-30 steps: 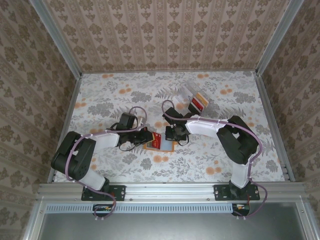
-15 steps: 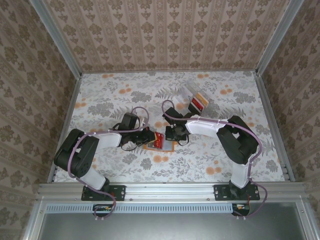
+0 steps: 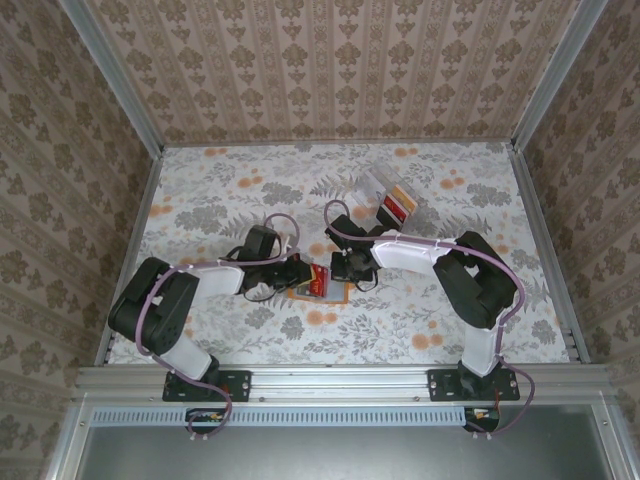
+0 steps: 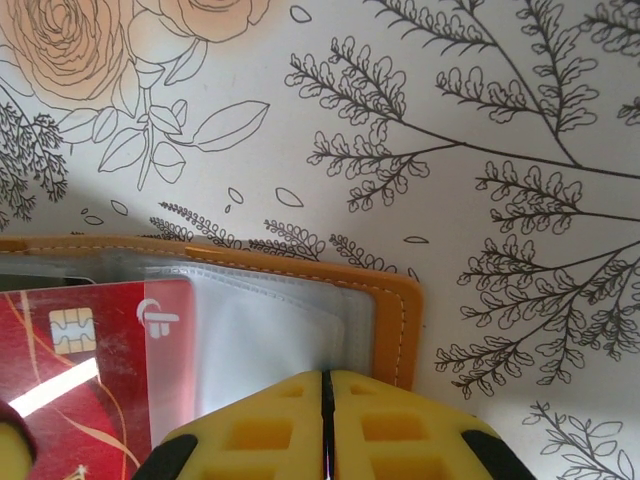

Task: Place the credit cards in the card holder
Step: Insert the credit card into the card slot.

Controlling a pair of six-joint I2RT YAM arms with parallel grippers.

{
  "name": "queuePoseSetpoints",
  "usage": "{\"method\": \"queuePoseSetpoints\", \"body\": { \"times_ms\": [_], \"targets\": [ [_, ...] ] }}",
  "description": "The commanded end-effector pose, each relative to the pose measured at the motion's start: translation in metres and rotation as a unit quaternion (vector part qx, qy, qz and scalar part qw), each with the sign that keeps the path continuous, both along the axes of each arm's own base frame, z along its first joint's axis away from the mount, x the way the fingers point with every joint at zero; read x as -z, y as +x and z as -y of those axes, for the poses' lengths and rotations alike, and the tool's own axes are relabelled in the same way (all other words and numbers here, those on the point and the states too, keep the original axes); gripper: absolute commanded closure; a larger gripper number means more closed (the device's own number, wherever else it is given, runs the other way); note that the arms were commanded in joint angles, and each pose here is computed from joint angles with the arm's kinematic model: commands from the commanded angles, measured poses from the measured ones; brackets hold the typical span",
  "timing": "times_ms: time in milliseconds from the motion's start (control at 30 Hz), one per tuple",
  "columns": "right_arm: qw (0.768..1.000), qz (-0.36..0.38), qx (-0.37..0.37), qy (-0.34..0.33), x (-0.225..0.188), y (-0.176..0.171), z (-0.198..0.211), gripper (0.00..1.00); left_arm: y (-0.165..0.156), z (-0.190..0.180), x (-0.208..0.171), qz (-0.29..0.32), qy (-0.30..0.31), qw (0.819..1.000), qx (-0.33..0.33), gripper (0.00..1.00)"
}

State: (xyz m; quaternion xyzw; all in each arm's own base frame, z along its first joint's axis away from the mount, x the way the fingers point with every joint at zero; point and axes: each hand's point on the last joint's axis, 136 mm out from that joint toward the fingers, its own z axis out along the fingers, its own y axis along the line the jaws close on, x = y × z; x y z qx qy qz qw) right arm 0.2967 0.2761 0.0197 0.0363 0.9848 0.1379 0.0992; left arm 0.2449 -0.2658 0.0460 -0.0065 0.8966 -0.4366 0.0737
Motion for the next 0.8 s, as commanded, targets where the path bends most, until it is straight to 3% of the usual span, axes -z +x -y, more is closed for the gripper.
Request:
{"method": "queuePoseSetpoints", "body": {
  "times_ms": [0,333,533,633,767],
  "targets": [
    [0.999,-0.045,0.004,-0.028,0.031,-0.019,0.014,0.89,-0.008,0.008,0.007,-0.012,0.002,1.000,0.019,0.95],
    [1.000,-0.006,0.007,-0.021,-0.003,-0.012,0.017,0.79,-0.007,-0.013,0.018,0.002,0.096,0.995,0.014,0.82],
    [0.999,-0.015,0.008,-0.050,0.003,-0.016,0.029,0.78,-0.009,-0.013,0.020,0.012,0.137,0.990,0.030,0.74],
    [0.998,-0.023,0.010,-0.054,0.009,-0.019,0.031,0.79,-0.010,-0.011,0.020,0.017,0.149,0.988,0.038,0.74],
    [0.999,-0.016,0.008,-0.028,0.003,-0.019,0.024,0.79,-0.012,-0.006,0.020,0.022,0.153,0.987,0.051,0.83]
  ]
}}
